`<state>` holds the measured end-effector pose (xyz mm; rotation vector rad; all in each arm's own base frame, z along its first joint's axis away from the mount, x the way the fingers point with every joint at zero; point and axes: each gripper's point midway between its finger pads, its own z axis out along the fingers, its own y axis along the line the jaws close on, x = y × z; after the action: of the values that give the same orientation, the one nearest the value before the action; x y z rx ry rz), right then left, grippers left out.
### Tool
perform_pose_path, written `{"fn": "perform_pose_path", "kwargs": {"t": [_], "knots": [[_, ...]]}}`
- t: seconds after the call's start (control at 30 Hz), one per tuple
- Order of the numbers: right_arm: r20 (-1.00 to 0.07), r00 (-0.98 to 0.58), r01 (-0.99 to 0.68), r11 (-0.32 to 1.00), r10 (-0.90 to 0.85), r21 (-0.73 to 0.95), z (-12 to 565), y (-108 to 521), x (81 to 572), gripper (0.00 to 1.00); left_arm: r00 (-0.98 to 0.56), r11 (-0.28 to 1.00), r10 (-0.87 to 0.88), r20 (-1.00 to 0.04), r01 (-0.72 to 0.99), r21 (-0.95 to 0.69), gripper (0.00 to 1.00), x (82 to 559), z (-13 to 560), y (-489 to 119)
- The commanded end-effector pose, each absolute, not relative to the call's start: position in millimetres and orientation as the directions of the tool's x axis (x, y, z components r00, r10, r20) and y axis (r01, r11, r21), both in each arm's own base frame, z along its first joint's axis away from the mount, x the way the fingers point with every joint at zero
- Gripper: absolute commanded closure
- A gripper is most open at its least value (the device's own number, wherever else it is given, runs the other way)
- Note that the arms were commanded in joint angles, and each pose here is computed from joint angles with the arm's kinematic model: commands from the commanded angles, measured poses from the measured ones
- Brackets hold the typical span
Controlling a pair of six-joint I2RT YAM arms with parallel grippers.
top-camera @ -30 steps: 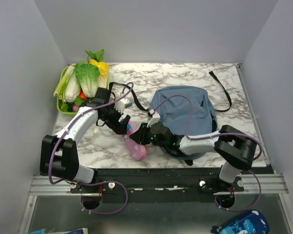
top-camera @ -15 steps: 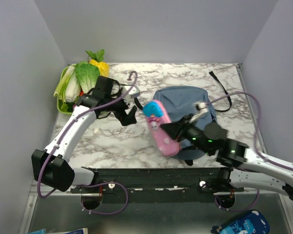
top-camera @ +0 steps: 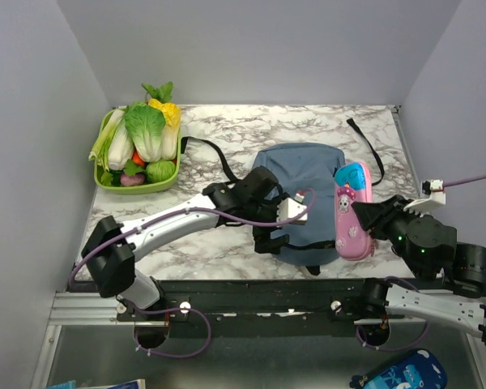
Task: Pack the student bag
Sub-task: Pick up the stationery from the center of the board.
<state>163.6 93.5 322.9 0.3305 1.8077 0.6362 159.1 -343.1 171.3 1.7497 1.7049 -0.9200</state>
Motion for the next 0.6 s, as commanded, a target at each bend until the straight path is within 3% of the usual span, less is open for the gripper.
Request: {"fn": "perform_pose_path", "kwargs": {"t": [0.0,0.37,0.57], "knots": [[-0.818,-0.276,0.002,0.852,0.504,0.524,323,57,162,0.94,0.095,-0.100,0.619,-0.780,0.994,0.041,0.01,168,172,-382],[-0.825,-0.269,0.043,0.861,0.498,0.506,324,39,158,0.95,0.092,0.016,0.571,-0.816,0.992,0.123,0.01,180,165,-442],[-0.826,-0.262,0.041,0.861,0.500,0.508,326,33,156,0.96,0.143,-0.007,0.582,-0.800,0.985,0.171,0.01,168,155,-461]]}}
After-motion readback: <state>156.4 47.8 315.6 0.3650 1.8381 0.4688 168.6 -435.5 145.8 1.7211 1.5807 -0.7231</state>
